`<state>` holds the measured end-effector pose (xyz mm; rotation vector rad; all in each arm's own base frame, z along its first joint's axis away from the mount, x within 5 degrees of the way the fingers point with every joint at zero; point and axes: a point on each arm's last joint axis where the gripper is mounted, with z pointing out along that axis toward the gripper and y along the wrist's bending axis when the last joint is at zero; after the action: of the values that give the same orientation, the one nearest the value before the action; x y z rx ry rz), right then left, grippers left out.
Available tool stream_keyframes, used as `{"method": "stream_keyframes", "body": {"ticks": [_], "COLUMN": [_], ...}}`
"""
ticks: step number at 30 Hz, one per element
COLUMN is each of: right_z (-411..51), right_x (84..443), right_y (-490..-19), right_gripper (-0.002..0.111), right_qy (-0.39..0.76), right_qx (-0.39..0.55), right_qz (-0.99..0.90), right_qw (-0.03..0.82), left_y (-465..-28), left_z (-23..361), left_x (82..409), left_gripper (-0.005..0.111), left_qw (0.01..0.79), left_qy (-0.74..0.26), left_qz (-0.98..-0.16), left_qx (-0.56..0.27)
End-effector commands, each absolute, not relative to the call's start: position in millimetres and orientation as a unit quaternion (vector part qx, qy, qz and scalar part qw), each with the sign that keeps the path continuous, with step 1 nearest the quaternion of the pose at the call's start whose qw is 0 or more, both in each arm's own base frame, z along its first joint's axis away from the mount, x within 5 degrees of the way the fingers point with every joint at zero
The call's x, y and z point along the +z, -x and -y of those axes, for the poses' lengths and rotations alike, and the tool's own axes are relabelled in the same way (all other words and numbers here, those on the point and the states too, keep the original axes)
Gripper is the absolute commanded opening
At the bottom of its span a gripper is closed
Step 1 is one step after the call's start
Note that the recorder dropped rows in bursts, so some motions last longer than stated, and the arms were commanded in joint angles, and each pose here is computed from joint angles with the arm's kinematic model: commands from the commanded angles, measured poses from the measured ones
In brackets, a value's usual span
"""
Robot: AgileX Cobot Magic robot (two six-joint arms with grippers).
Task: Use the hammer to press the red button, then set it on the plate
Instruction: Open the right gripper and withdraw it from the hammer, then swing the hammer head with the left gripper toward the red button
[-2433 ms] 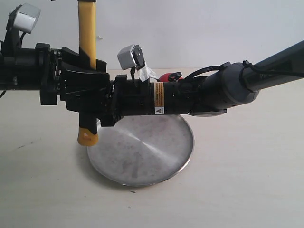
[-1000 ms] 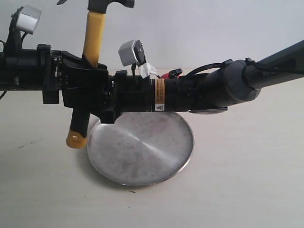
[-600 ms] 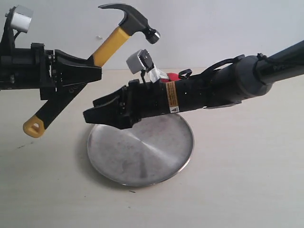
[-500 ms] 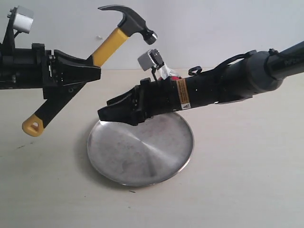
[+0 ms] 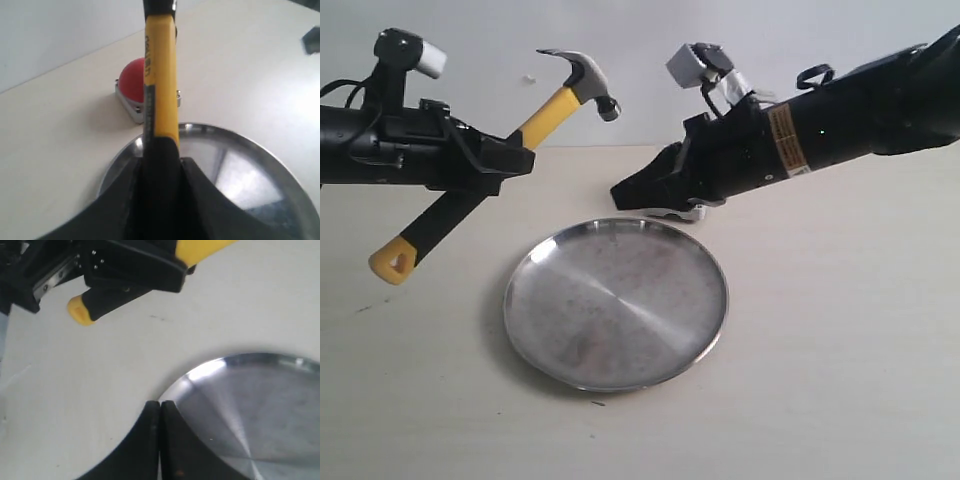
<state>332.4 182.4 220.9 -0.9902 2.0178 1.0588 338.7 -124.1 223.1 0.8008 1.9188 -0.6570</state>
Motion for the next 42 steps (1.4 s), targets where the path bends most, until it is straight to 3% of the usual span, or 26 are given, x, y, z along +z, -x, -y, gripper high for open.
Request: {"method": "stream_keyframes", "body": {"ticks": [1,6,12,18,29,42], "right_z": [-157,-120,-91,-75,-44,-35], "right_x": [242,249,266,273,248,243], "right_y": [-323,-296,-258,-216,-140,-86], "right_gripper": [0.0,0.0,0.0,0.0,0.0,0.0], "right_qy": [0.303,0.226,0.18,0.159,0.103,0.062], "right_qx": [0.296,0.166,0.097,0.1,0.1,0.202], "right_qz": [-0.816,-0.846,-0.839,-0.826,-0.811,-0.745], "right_qw": [0.394,0.453,0.504,0.532,0.568,0.632], "left_y": [-342,-337,-332,-331,-335,-354], "left_z": [143,168,190,193,197,213], "left_x": [232,237,242,242,245,226], "left_gripper": [0.0,0.0,0.0,0.0,0.0,0.0], "left_qw": [0.469,0.47,0.474,0.475,0.474,0.459], "left_qy": [-0.279,-0.289,-0.305,-0.3,-0.283,-0.272], "left_qz": [-0.8,-0.802,-0.796,-0.801,-0.803,-0.816], "left_qx": [-0.247,-0.231,-0.22,-0.208,-0.224,-0.221]}}
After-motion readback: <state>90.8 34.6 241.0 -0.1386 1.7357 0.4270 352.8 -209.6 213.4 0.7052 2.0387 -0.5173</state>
